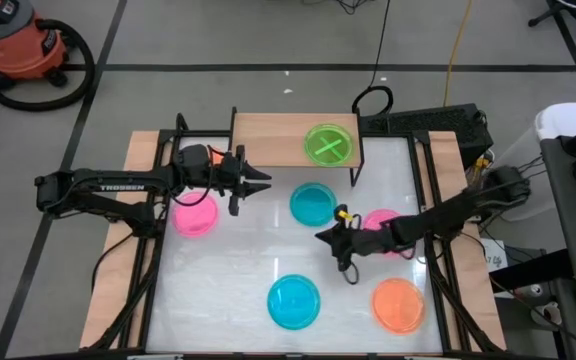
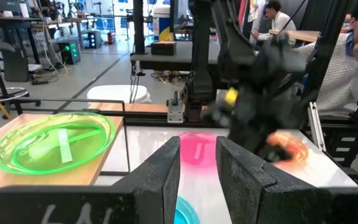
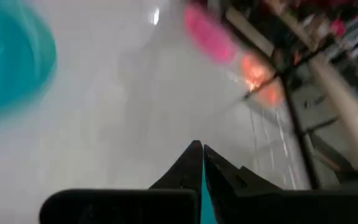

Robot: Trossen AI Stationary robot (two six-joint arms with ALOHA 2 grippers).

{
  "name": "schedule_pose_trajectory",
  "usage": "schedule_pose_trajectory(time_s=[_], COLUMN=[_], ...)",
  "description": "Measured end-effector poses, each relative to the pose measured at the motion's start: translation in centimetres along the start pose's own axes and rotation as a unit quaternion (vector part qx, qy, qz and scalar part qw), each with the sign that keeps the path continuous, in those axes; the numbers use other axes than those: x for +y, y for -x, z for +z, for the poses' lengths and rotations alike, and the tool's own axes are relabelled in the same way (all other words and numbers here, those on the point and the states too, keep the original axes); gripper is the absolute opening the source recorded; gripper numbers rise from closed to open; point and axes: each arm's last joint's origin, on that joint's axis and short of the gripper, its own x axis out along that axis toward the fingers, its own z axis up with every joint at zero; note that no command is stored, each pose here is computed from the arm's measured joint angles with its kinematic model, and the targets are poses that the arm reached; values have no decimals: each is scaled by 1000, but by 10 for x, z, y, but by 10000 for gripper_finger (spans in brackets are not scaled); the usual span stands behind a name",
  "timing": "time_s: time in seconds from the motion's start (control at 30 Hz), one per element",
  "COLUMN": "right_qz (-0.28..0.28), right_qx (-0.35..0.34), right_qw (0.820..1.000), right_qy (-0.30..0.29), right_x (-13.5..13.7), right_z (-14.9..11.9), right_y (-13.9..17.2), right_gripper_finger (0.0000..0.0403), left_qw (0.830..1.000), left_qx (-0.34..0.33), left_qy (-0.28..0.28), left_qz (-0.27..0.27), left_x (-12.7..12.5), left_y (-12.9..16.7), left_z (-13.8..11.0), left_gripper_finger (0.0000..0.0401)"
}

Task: Place and stack plates onto a shelf
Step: Stack the top blue plate on top of the green plate on the shelf

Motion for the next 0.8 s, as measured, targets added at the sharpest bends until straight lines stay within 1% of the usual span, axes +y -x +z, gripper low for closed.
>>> schedule_pose_trajectory(time_s=[0.1, 0.23, 0.37, 0.43, 0.6, 0.7, 0.8], right_qz=[-5, -5, 15, 15, 41, 34, 33], right_qx=[-16, 20, 81, 101, 145, 173, 195], right_qw=[1000, 1000, 997, 995, 988, 983, 979], right_qy=[-9, -2, 9, -2, -36, -54, -56], right_x=[-9, -14, -11, -10, -9, -12, -14], right_z=[7, -3, -21, -29, -50, -61, -70], right_y=[12, 9, -7, -15, -34, -42, -48], right_gripper_finger=[0, 12, 53, 81, 146, 167, 171], left_qw=[1000, 1000, 1000, 1000, 1000, 1000, 1000], left_qx=[0, 0, -1, -1, -1, -1, -1], left_qy=[1, 1, 1, 1, -2, -3, -3], left_qz=[0, 0, 0, 0, 0, 0, 0], left_x=[0, 0, 0, 0, 0, 0, 0], left_y=[0, 0, 0, 0, 0, 0, 0], left_z=[0, 0, 0, 0, 0, 0, 0], left_gripper_finger=[108, 108, 108, 108, 108, 108, 108])
